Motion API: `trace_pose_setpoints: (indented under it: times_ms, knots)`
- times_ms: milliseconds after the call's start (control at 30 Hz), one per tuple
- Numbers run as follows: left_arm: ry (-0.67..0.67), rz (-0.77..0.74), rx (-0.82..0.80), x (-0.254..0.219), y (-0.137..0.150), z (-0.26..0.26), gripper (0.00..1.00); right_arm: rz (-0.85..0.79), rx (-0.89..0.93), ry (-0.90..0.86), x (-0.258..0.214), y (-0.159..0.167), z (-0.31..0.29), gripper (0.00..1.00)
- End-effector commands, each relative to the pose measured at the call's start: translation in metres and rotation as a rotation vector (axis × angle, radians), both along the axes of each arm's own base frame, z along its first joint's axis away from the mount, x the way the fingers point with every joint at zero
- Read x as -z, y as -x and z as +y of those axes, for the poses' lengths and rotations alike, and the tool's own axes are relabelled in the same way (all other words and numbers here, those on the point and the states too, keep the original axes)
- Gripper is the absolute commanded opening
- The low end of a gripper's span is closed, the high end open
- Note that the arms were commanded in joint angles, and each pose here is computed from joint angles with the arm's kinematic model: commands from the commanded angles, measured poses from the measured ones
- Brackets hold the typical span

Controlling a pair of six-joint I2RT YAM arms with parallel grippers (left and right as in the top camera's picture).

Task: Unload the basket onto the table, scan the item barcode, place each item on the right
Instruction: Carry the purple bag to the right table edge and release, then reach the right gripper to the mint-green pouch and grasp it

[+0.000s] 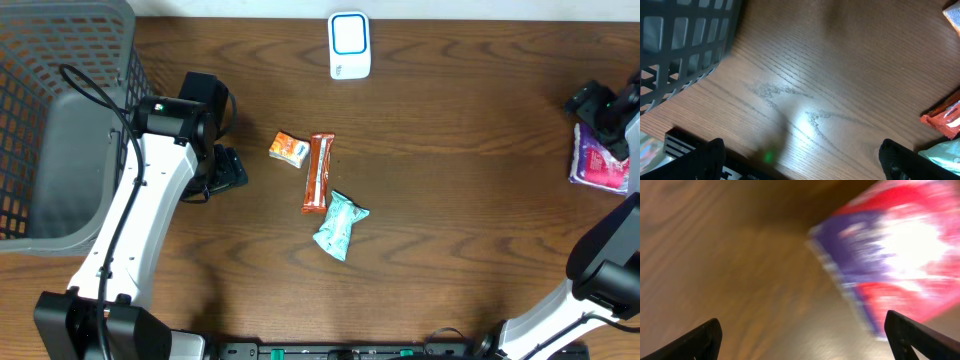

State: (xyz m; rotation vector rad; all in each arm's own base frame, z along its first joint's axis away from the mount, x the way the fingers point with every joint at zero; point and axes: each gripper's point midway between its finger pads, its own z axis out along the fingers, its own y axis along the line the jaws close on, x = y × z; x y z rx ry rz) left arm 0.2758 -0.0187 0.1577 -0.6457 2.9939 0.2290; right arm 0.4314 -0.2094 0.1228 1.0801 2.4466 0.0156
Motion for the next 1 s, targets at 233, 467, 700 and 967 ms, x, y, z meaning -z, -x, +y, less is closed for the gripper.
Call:
trace_pose_setpoints:
  times_ms: [233,467,700,967]
  knots:
    - [-0.003,0.002,-0.017,0.0,0.002,0.002,0.98,-0.24,-0.72,-0.59,-0.041,-0.015,0.194,0.98]
    - [-0.003,0.002,-0.017,0.0,0.002,0.002,0.98,0.16,-0.989,-0.645,0.01,0.07,0.302,0.91]
    - [-0.003,0.002,-0.017,0.0,0.002,0.002,0.98,0.4,-1.134,-0.693,0.052,0.143,0.387,0.9]
    - [-0.003,0.002,-0.017,0.0,0.002,0.002,0.98,0.479,-1.232,-0.674,0.061,0.178,0.435,0.73]
